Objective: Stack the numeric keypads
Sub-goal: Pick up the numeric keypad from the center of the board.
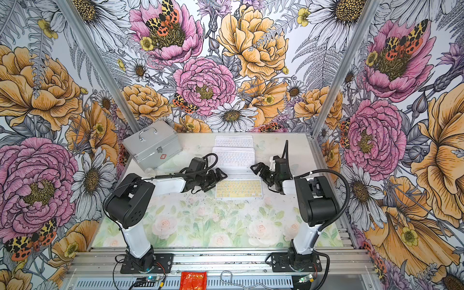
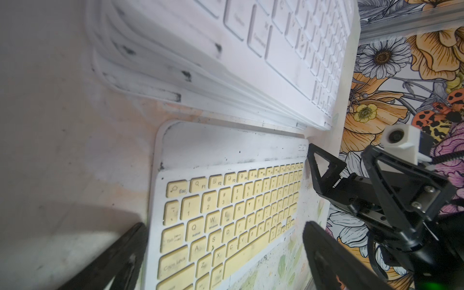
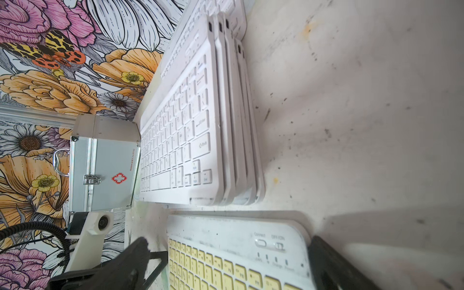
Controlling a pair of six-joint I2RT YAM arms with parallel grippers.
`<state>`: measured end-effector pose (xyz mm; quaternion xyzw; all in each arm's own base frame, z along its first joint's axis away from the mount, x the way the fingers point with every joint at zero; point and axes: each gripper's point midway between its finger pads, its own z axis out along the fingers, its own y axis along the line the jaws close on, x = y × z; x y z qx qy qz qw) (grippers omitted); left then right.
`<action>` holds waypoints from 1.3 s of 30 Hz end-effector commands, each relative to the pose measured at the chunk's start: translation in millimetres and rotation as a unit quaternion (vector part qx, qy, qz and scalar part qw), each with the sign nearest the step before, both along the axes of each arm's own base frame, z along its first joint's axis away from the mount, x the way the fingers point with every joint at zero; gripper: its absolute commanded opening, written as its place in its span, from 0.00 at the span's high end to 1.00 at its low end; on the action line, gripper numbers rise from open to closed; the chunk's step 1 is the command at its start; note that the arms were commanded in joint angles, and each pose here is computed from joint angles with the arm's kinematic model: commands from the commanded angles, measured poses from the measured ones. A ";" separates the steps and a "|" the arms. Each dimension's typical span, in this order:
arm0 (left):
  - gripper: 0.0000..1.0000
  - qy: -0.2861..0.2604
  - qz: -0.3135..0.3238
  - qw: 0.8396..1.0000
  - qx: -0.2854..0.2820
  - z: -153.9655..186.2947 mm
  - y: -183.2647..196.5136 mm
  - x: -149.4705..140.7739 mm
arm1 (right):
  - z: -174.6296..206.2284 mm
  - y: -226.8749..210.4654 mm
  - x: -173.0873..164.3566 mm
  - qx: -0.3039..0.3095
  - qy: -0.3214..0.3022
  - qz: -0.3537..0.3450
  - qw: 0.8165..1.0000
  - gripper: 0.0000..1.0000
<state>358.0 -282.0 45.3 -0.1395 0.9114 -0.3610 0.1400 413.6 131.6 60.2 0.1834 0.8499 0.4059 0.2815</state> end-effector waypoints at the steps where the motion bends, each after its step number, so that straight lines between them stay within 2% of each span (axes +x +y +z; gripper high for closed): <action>1: 0.01 0.092 0.004 0.995 0.044 -53.9 17.5 -32.3 | 25.1 15.5 -4.3 0.032 -0.032 0.032 0.998 0.00; 8: 0.01 0.086 0.009 0.996 -0.015 -40.9 4.1 -25.6 | 54.9 20.1 -16.6 0.045 -0.069 0.048 0.995 0.00; 18: 0.01 0.078 0.021 0.995 -0.065 -31.9 -15.5 -15.0 | 108.3 33.7 -25.6 0.095 -0.136 0.063 0.984 0.00; 24: 0.01 0.057 0.056 0.990 -0.116 -18.7 -24.0 -9.8 | 103.6 35.2 -14.5 0.116 -0.113 0.015 0.987 0.00; 28: 0.01 0.052 0.068 0.986 -0.140 -16.5 -32.6 -8.4 | 105.9 38.4 -1.2 0.161 -0.110 -0.021 0.981 0.01; 33: 0.01 0.044 0.070 0.986 -0.144 -11.8 -38.1 -9.5 | 109.3 40.8 8.3 0.193 -0.113 -0.056 0.973 0.01; 39: 0.01 0.047 0.075 0.986 -0.139 -16.0 -34.9 -11.6 | 107.7 30.5 7.0 0.176 -0.106 -0.095 0.974 0.01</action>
